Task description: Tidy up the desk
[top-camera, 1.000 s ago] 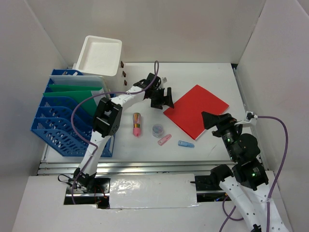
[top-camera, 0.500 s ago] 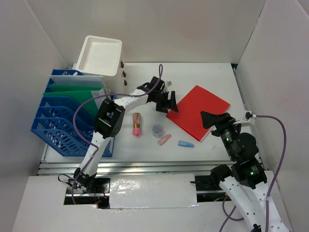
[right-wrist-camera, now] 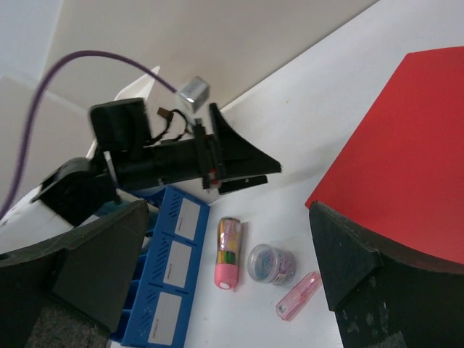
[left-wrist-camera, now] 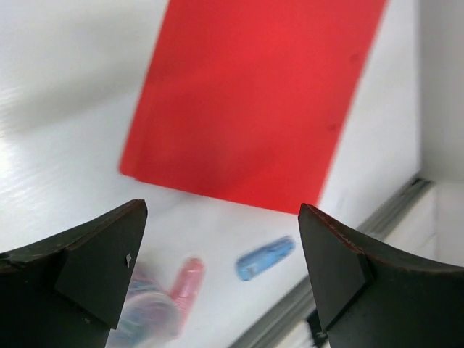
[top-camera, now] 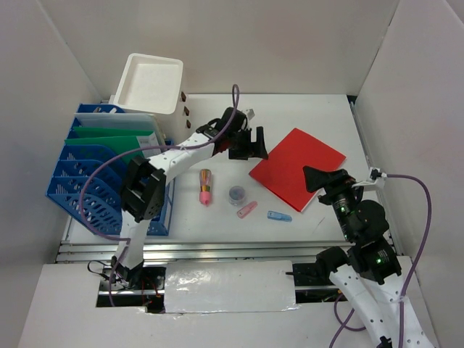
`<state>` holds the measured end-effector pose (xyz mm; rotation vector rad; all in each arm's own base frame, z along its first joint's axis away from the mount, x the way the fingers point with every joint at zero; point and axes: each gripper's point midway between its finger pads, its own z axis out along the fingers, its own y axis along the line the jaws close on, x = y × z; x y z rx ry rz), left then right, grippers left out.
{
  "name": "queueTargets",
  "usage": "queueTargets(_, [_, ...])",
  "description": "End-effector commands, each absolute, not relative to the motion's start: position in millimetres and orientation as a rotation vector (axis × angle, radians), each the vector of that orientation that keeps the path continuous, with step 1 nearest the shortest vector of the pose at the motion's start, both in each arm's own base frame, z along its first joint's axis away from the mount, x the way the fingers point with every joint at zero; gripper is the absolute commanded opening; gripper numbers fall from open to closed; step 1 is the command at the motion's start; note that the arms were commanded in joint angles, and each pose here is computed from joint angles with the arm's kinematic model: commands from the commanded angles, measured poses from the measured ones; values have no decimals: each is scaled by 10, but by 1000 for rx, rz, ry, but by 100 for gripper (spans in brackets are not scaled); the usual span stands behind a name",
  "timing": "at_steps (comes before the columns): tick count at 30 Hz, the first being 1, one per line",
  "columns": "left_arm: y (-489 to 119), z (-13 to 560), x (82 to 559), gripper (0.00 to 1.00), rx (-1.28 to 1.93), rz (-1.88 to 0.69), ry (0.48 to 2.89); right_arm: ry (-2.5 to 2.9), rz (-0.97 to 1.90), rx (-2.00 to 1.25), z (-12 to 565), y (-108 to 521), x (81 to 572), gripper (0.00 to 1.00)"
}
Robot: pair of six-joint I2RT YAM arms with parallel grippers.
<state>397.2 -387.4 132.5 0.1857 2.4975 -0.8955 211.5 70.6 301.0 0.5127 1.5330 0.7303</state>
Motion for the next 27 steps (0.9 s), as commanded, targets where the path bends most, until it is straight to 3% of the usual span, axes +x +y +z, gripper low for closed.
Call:
queueTargets(1, [-4056, 1703, 3811, 100, 114, -967, 2420, 1471, 712, 608, 3114, 546, 2085, 100])
queueTargets(15, [-4948, 1485, 2823, 99, -228, -1278, 2461, 1369, 694, 665, 3339, 313, 1856, 100])
queueTargets(27, [-5384, 1051, 2701, 99, -384, -1507, 2442, 1315, 706, 637, 3523, 263, 1727, 100])
